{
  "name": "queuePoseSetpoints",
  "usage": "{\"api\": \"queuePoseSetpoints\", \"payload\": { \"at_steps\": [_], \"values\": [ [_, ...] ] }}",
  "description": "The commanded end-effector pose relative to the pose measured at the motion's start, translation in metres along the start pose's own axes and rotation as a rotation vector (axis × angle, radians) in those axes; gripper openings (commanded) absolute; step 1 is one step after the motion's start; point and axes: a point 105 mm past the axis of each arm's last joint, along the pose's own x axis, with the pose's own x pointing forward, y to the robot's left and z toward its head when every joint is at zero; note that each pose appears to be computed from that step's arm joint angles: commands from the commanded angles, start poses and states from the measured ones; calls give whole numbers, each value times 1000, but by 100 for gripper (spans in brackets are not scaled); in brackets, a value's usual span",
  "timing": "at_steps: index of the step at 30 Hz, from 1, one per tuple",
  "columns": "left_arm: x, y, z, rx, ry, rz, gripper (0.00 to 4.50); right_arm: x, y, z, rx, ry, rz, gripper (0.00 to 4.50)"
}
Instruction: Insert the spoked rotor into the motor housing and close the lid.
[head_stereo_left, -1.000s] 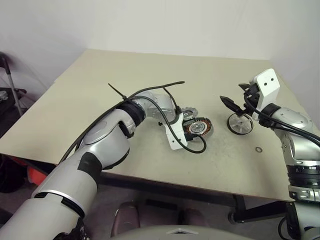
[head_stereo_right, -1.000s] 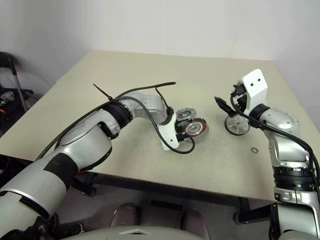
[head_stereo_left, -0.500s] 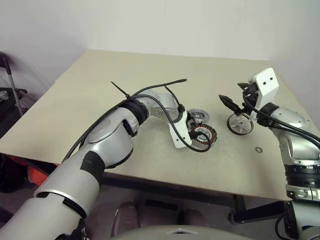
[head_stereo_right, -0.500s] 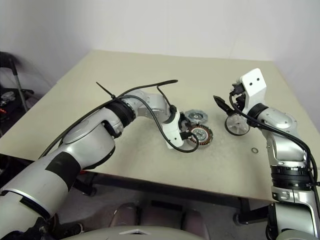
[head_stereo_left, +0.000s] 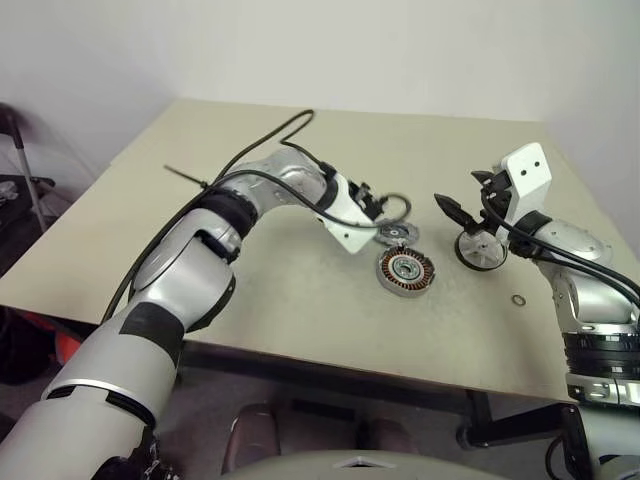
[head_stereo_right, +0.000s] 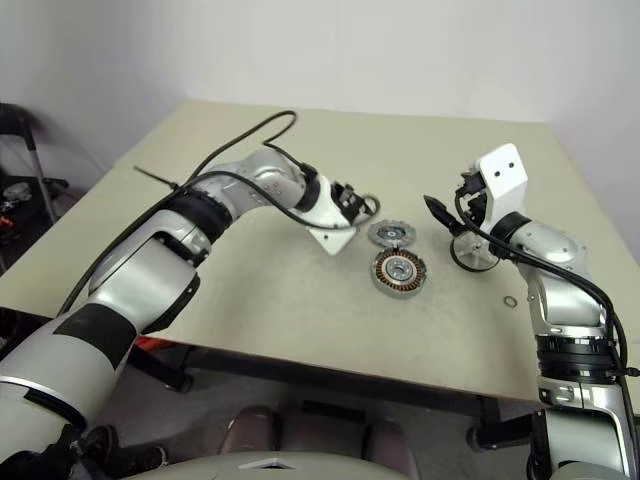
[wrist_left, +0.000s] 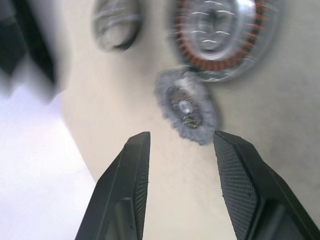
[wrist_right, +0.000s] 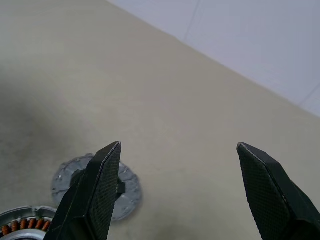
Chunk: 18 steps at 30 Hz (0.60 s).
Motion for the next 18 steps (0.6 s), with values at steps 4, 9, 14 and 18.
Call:
{"api": "queuePoseSetpoints", "payload": {
  "at_steps": [4,9,14,18],
  "values": [
    [-31,15,-6,-550,-174,367,210,-21,-6,0,-9,5,-30,417],
    [-32,-14,-6,-967,-289,489,210,-58,-12,-8,0,52,-54,417],
    [-35,-36,-2,-1203,-352,548,210,-93,-8,-22,9,136,-47,417],
    [-30,-52,-5,-1280,-342,513,210,-107,-7,-41,63,190,-61,417]
  ]
}}
